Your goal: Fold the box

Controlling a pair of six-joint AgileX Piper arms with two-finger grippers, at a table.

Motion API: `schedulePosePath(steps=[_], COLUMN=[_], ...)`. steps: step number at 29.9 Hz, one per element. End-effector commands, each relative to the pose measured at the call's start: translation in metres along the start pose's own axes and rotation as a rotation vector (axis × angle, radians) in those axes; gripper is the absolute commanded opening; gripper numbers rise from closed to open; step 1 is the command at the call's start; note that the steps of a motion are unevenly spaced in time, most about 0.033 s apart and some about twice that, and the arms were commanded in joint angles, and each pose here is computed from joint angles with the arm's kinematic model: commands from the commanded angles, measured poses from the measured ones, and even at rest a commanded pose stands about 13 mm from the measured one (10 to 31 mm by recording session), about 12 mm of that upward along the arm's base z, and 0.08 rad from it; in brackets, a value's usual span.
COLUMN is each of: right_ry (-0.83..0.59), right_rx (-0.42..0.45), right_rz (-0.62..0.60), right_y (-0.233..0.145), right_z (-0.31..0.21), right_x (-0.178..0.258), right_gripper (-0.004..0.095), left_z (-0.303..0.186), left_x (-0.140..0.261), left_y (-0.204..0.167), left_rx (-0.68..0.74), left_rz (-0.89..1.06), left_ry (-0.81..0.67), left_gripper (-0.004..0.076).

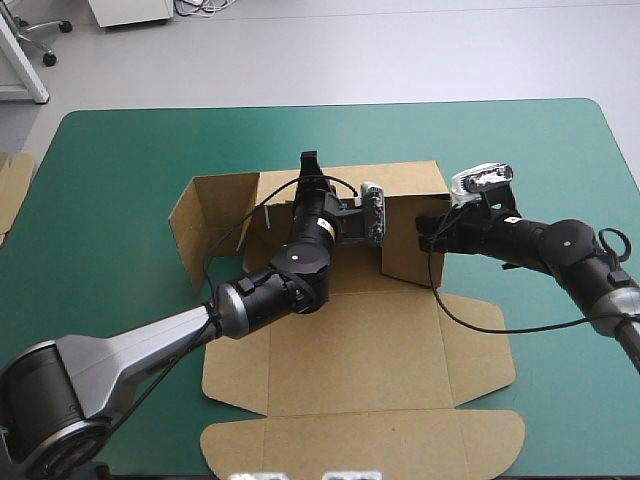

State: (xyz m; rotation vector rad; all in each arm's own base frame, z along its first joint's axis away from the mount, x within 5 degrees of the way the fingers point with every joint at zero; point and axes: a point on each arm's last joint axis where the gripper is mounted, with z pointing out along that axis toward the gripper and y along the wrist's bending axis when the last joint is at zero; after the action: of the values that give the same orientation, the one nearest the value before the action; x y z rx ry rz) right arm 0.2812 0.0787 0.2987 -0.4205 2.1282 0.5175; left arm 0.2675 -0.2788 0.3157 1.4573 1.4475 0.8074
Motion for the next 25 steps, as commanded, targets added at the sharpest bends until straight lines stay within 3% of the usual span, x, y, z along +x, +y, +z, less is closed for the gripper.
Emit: schedulePosePath(steps=[1, 13, 22, 25], right_ry=[-0.072, -0.023, -0.029, -0.032], right_rx=[0.011, -0.028, -0.042, -0.044], right_rz=[0.015, 0.033, -0.070, -0.065], right_y=[0.002, -0.005, -0.003, -0.003], right_z=[-0.009, 0.015, 0.014, 0.014], right_x=[-0.014, -0.022, -0.023, -0.023], right_gripper=[0.0433, 0.0206, -0.0034, -0.0031], left_z=[-0.017, -0.004, -0.005, -0.005], left_x=[-0.007, -0.016, -0.018, -0.018], left_y=[0.022, -0.001, 0.005, 0.005], left_rx=[-0.052, -0.024, -0.069, -0.075], left_rz=[-0.046, 0.020, 0.054, 0.060], left_ry=[-0.077, -0.015, -0.032, -0.033], left_gripper=[-0.0007, -0.0008, -0.0008, -0.0008])
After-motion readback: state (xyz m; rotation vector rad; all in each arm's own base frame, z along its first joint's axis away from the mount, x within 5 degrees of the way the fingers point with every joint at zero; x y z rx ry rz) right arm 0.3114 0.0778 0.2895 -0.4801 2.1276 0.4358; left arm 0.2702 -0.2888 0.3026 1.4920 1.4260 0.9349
